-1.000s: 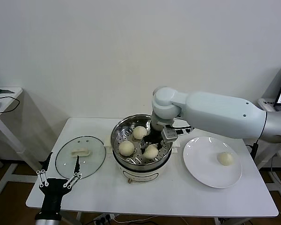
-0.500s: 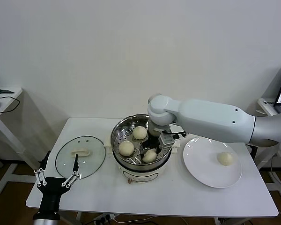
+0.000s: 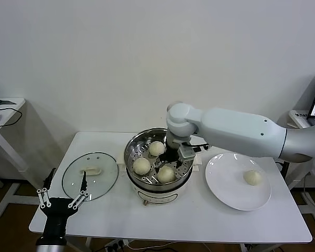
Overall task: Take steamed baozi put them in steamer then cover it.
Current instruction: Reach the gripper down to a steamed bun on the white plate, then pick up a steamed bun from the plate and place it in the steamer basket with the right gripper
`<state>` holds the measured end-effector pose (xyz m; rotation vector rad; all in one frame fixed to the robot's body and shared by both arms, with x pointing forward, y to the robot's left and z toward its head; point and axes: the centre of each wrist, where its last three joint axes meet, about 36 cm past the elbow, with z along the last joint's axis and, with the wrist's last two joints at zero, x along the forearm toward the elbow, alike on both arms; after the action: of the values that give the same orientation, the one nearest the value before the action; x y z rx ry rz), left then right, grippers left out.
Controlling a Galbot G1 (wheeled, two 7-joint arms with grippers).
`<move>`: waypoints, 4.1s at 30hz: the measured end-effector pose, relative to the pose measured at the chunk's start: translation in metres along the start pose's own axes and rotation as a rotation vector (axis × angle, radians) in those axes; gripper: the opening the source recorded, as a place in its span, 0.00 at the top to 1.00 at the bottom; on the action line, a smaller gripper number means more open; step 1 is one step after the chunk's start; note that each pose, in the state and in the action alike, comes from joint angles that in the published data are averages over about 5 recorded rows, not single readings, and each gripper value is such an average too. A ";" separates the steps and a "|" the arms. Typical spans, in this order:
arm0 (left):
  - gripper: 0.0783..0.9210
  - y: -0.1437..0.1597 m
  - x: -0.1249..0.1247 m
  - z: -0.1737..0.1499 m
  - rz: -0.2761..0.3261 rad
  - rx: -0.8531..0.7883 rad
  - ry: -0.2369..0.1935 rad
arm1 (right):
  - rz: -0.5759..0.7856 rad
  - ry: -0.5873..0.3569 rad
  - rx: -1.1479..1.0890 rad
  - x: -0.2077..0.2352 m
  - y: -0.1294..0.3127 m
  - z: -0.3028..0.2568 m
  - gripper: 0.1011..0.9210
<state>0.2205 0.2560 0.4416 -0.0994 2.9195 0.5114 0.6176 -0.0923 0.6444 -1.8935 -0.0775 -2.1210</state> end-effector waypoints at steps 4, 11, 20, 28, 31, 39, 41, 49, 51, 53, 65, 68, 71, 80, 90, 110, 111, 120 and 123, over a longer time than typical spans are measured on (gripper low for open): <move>0.12 0.000 -0.001 0.000 0.001 0.000 -0.002 | 0.045 0.034 -0.090 0.026 0.031 0.009 0.12; 0.12 -0.001 -0.003 0.000 0.003 0.004 -0.006 | 0.130 0.077 -0.475 0.066 0.127 0.013 0.12; 0.12 -0.007 -0.004 0.003 0.009 0.013 -0.003 | 0.104 0.109 -1.211 0.060 0.274 -0.014 0.12; 0.12 -0.009 -0.006 0.004 0.012 0.018 0.006 | 0.000 0.096 -1.587 0.011 0.363 -0.058 0.12; 0.12 -0.010 -0.006 0.006 0.014 0.020 0.011 | -0.037 0.093 -1.669 -0.008 0.383 -0.071 0.12; 0.12 -0.008 -0.005 0.007 0.011 0.016 0.017 | -0.103 0.085 -1.799 -0.048 0.411 -0.092 0.12; 0.12 -0.007 -0.005 0.006 0.009 0.015 0.016 | -0.111 0.084 -1.817 -0.056 0.414 -0.093 0.12; 0.12 -0.006 -0.005 0.006 0.003 0.014 0.018 | -0.117 0.090 -1.860 -0.083 0.418 -0.093 0.12; 0.12 -0.005 -0.006 0.005 0.000 0.014 0.018 | -0.117 0.091 -1.865 -0.089 0.417 -0.092 0.12; 0.12 -0.004 -0.006 0.004 -0.003 0.015 0.017 | -0.117 0.092 -1.868 -0.094 0.417 -0.091 0.12; 0.12 -0.002 -0.007 0.001 -0.014 0.021 0.014 | -0.119 0.103 -1.867 -0.105 0.410 -0.083 0.27; 0.12 -0.003 -0.007 0.001 -0.015 0.023 0.014 | -0.119 0.107 -1.863 -0.102 0.409 -0.081 0.30; 0.12 -0.003 -0.006 0.001 -0.013 0.025 0.015 | -0.120 0.109 -1.854 -0.093 0.406 -0.077 0.32; 0.12 -0.004 -0.008 0.001 -0.005 0.024 0.010 | -0.084 0.072 -1.757 -0.024 0.365 -0.031 0.33; 0.12 -0.006 -0.010 0.000 0.010 0.026 0.001 | 0.033 0.001 -1.589 0.074 0.248 0.036 0.33; 0.12 -0.010 -0.014 -0.002 0.025 0.034 -0.009 | 0.009 -0.053 -1.396 0.052 0.068 0.065 0.34; 0.12 -0.010 -0.014 -0.001 0.025 0.034 -0.009 | 0.003 -0.049 -1.393 0.049 0.066 0.064 0.34; 0.12 -0.009 -0.014 -0.001 0.019 0.031 -0.007 | -0.037 -0.026 -1.372 0.011 0.052 0.059 0.34; 0.12 -0.008 -0.014 0.000 0.017 0.028 -0.007 | -0.044 -0.026 -1.366 0.001 0.049 0.058 0.34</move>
<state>0.2350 0.2490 0.4419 -0.0691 2.9218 0.4718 0.6859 -0.1251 0.6450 -2.4415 1.7119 -2.3296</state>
